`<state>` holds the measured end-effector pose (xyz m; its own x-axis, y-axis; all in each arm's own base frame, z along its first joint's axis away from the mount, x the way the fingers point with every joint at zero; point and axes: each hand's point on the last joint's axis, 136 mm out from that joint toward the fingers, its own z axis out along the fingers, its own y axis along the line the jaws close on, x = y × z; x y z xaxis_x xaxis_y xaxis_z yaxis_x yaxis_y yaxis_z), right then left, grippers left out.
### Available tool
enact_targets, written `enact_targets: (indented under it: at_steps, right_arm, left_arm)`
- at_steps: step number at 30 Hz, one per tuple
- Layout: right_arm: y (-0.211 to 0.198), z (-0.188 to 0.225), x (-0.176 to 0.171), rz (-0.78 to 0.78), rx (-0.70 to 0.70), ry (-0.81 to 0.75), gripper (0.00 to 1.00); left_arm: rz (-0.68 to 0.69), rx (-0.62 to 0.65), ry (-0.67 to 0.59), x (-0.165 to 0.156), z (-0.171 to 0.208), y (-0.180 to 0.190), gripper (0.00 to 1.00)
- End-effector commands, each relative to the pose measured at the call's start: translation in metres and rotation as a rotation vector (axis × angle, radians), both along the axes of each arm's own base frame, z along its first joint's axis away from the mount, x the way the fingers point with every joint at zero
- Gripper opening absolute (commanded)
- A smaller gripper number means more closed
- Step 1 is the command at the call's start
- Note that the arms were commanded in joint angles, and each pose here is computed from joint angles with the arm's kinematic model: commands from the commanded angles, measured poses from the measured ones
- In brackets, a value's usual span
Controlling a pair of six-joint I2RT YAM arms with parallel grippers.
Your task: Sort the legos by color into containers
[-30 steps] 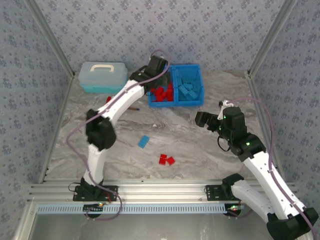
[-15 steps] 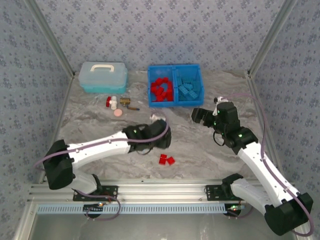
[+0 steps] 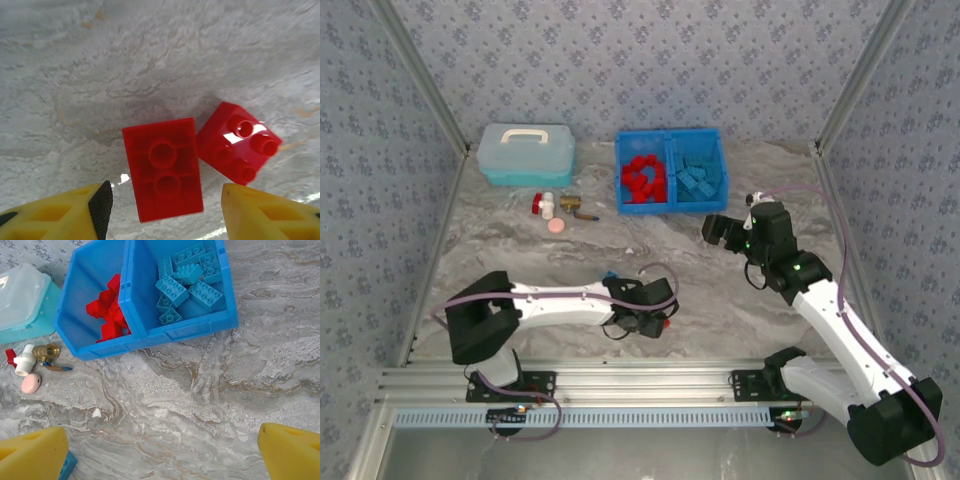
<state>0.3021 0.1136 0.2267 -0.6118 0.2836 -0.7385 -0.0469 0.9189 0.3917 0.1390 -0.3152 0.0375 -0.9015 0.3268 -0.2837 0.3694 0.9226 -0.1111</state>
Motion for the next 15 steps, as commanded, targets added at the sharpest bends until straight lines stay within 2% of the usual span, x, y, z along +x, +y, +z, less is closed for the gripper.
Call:
enact_targets:
  at_steps: [1, 4, 9, 15]
  right_arm:
    - [-0.007, 0.005, -0.003, -0.031, 0.0, -0.007, 1.0]
    - [-0.008, 0.005, -0.003, -0.031, 0.002, -0.008, 1.0]
    - [-0.006, 0.005, -0.003, -0.028, 0.011, -0.009, 1.0]
    - [-0.007, 0.004, -0.005, -0.025, 0.009, 0.0, 1.0]
  left_arm:
    - [-0.019, 0.013, 0.022, -0.005, -0.007, -0.005, 0.59]
    - [-0.008, 0.026, 0.029, -0.006, -0.014, -0.002, 0.52]
    - [0.003, 0.026, 0.0, -0.001, -0.013, -0.001, 0.32]
    - [0.004, -0.039, -0.13, 0.023, 0.038, -0.007, 0.28]
